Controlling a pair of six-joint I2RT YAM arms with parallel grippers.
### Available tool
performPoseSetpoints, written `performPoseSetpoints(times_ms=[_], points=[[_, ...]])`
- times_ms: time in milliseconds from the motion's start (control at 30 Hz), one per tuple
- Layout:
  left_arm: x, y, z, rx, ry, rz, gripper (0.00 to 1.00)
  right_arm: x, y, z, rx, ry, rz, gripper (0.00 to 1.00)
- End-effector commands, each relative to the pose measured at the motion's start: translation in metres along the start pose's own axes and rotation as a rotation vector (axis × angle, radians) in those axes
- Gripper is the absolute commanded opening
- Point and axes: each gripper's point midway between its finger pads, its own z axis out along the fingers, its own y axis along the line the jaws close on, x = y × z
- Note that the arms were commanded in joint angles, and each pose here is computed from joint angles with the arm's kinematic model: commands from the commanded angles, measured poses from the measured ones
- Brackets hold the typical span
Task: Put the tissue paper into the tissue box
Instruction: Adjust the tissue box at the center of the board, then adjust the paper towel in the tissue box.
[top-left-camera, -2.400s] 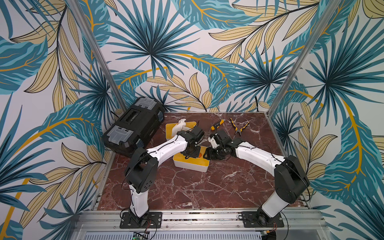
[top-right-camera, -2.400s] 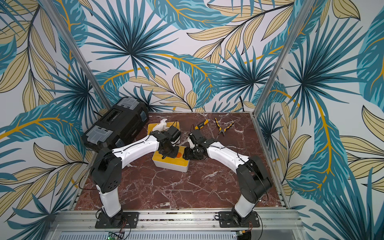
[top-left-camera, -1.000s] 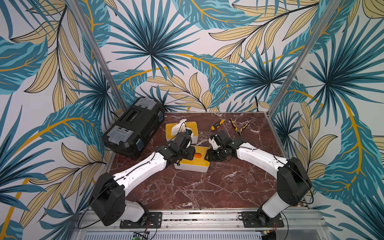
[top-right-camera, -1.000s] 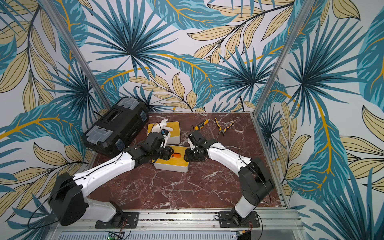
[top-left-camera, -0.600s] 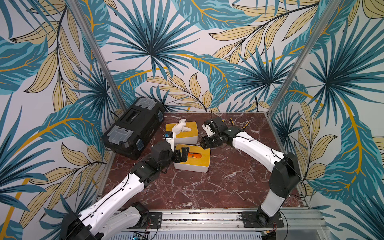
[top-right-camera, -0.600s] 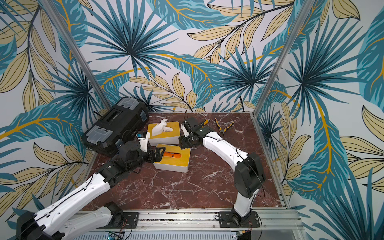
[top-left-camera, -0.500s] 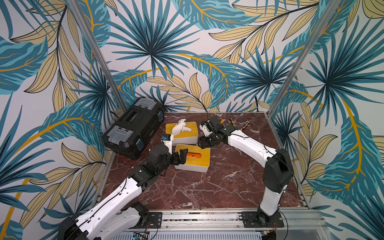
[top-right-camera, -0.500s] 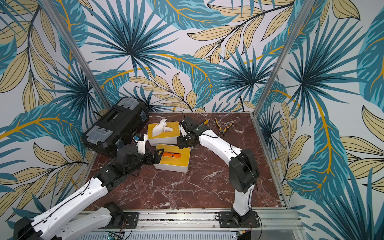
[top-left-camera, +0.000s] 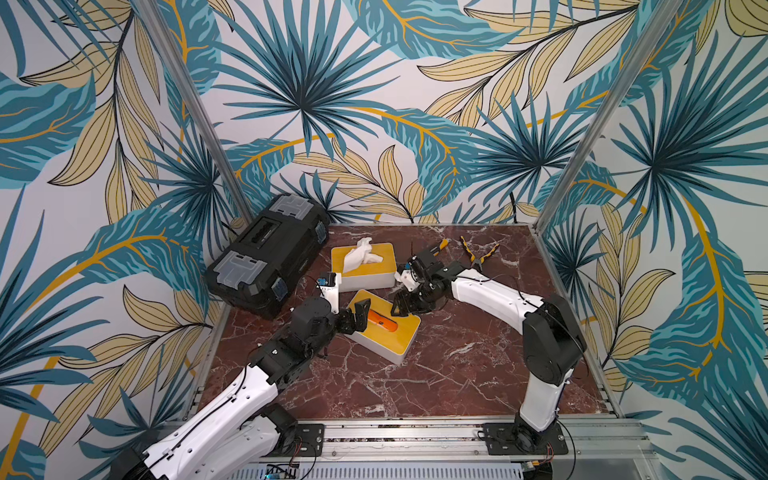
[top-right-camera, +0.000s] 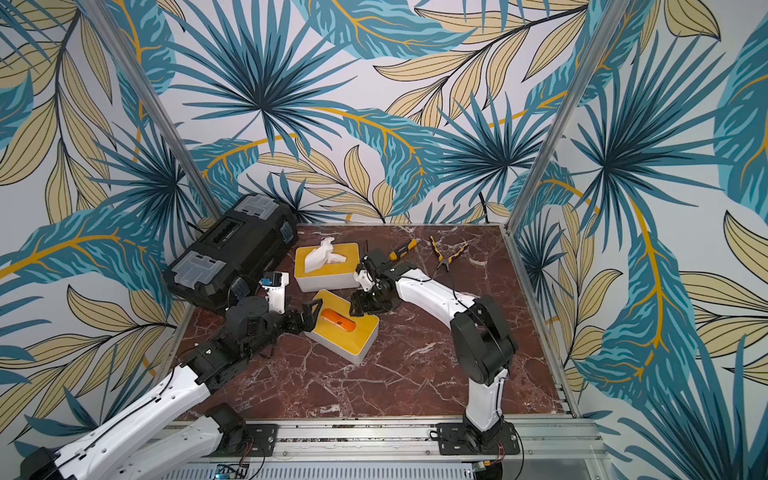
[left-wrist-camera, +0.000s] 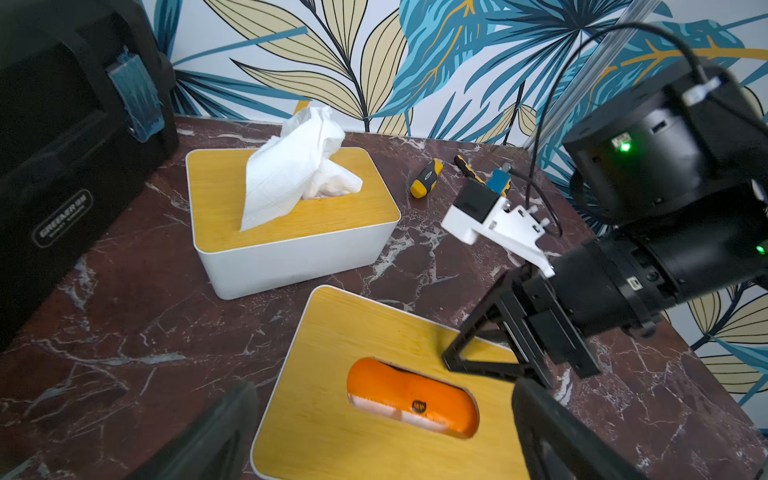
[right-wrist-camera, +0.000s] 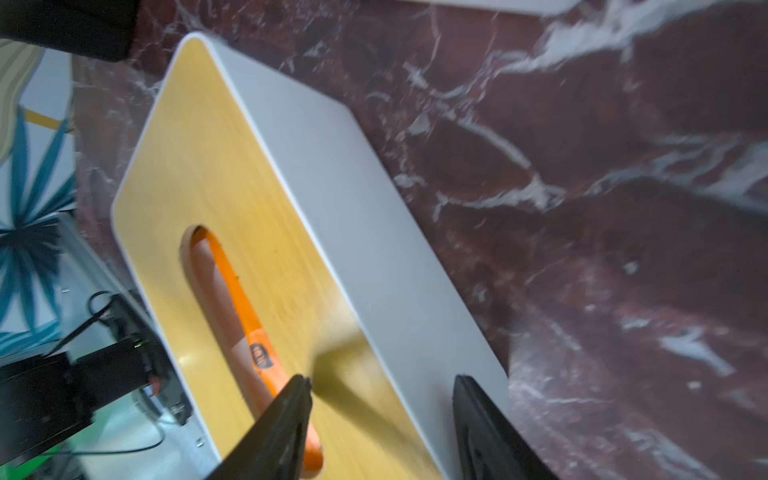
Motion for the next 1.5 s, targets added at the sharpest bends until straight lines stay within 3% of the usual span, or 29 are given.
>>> performPoseSetpoints(times_ms=[0, 100, 267, 467, 700, 833, 1133, 1200, 1467], points=[[-0.002, 0.008, -0.001, -0.028, -0.021, 0.047, 1.0, 0.029, 0.043, -0.007, -0.195, 0.08, 0.094, 0.61], [-0.002, 0.009, 0.0, -0.033, -0.011, 0.061, 1.0, 0.043, 0.064, -0.014, -0.24, 0.095, 0.086, 0.61], [0.005, 0.005, 0.006, -0.004, 0.068, 0.113, 1.0, 0.033, 0.053, -0.046, 0.055, -0.04, -0.129, 0.63], [0.03, 0.019, 0.009, -0.076, 0.261, 0.121, 0.99, 0.008, 0.049, -0.043, 0.191, -0.068, -0.288, 0.63], [0.014, 0.053, -0.007, -0.198, 0.094, 0.03, 1.0, -0.004, 0.04, -0.004, 0.408, 0.005, -0.329, 0.65], [0.01, 0.055, -0.012, -0.19, 0.036, 0.015, 1.0, 0.0, 0.044, 0.013, 0.394, 0.03, -0.329, 0.79], [0.014, 0.058, -0.006, -0.194, 0.038, 0.017, 1.0, 0.016, 0.048, 0.032, 0.363, 0.093, -0.325, 0.83], [0.015, 0.058, -0.004, -0.193, 0.037, 0.015, 1.0, 0.019, 0.05, 0.036, 0.352, 0.107, -0.327, 0.94], [0.018, 0.059, -0.001, -0.196, 0.049, 0.016, 1.0, 0.022, 0.041, 0.053, 0.421, 0.141, -0.334, 0.97]])
